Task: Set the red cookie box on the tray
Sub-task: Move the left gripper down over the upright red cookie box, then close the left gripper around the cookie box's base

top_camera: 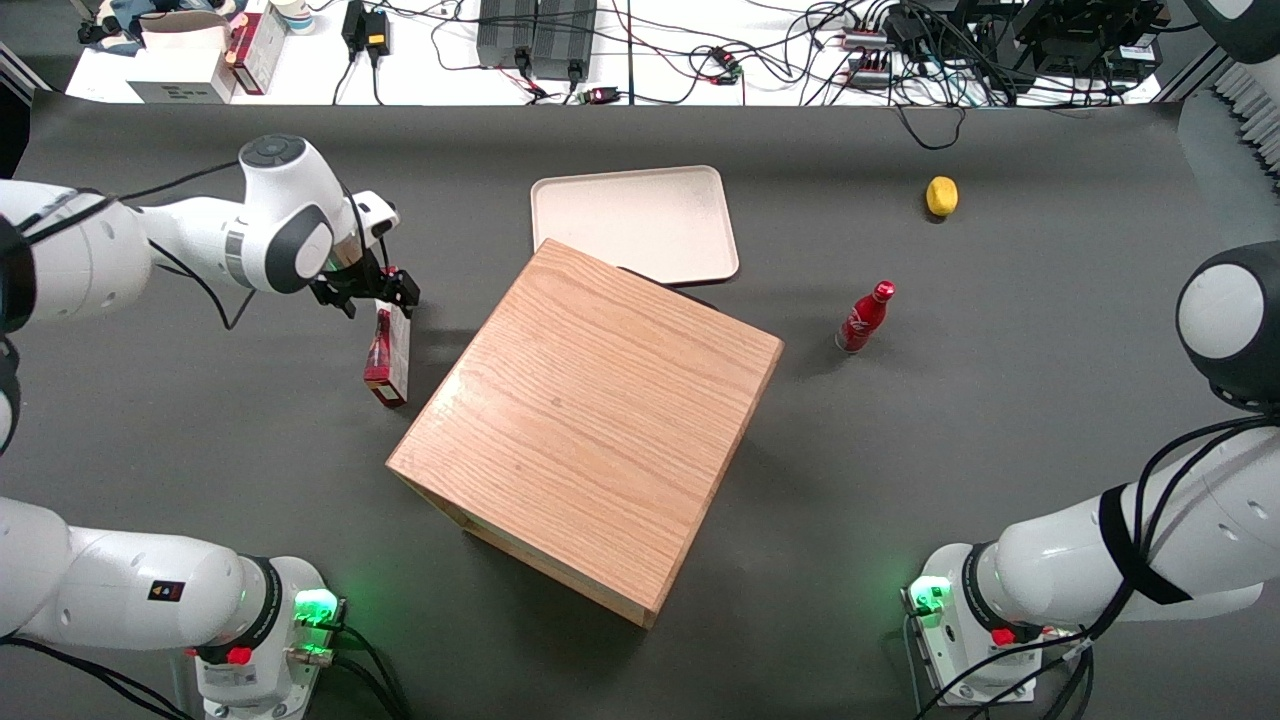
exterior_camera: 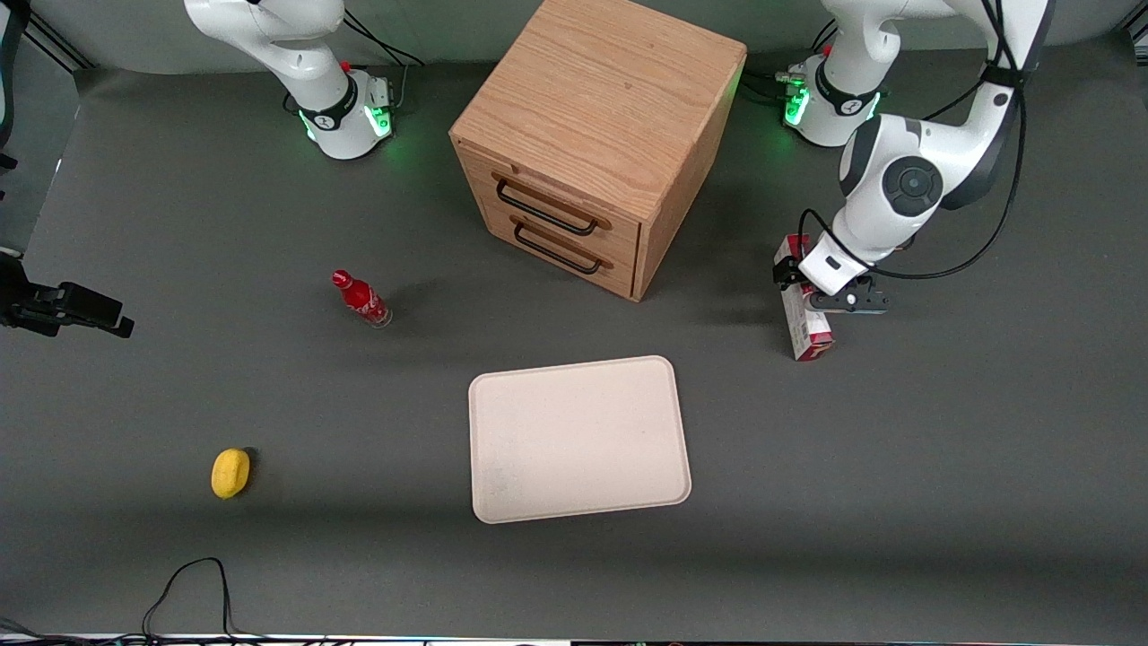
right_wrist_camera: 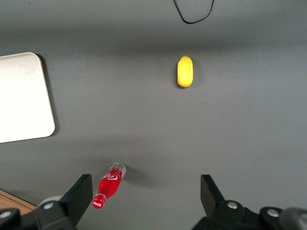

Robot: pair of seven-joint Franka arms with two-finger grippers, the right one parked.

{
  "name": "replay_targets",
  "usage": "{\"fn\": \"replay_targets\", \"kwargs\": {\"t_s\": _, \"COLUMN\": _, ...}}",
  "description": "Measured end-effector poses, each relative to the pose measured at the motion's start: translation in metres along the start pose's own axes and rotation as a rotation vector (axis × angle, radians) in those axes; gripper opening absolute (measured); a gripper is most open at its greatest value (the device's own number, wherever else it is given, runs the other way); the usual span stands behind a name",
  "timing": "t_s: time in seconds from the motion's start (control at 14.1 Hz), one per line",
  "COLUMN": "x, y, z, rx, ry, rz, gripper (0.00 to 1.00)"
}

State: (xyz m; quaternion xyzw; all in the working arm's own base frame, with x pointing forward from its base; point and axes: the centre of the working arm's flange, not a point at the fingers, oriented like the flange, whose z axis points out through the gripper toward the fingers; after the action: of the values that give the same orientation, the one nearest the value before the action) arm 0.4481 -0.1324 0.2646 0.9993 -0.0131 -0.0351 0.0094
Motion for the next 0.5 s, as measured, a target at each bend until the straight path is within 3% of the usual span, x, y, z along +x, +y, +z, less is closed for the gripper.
{"fn": "replay_targets", "kwargs": {"t_s": 0.21, "x": 0.0004, "y": 0.0000, "z": 0.0133, "rx": -0.001, "ry": -0.016, "rz": 0.001, "gripper": 1.00}}
{"fn": "replay_targets", "kwargs": {"t_s": 0.35, "x": 0.0004, "y": 0.0000, "z": 0.0136, "rx": 0.000, "ry": -0.016, "rz": 0.002, "gripper": 0.95}}
{"fn": "replay_targets", "kwargs": {"t_s": 0.5, "x": 0.0003, "y": 0.0000, "z": 0.0137, "rx": 0.000, "ry": -0.017, "rz": 0.002, "gripper": 0.78}}
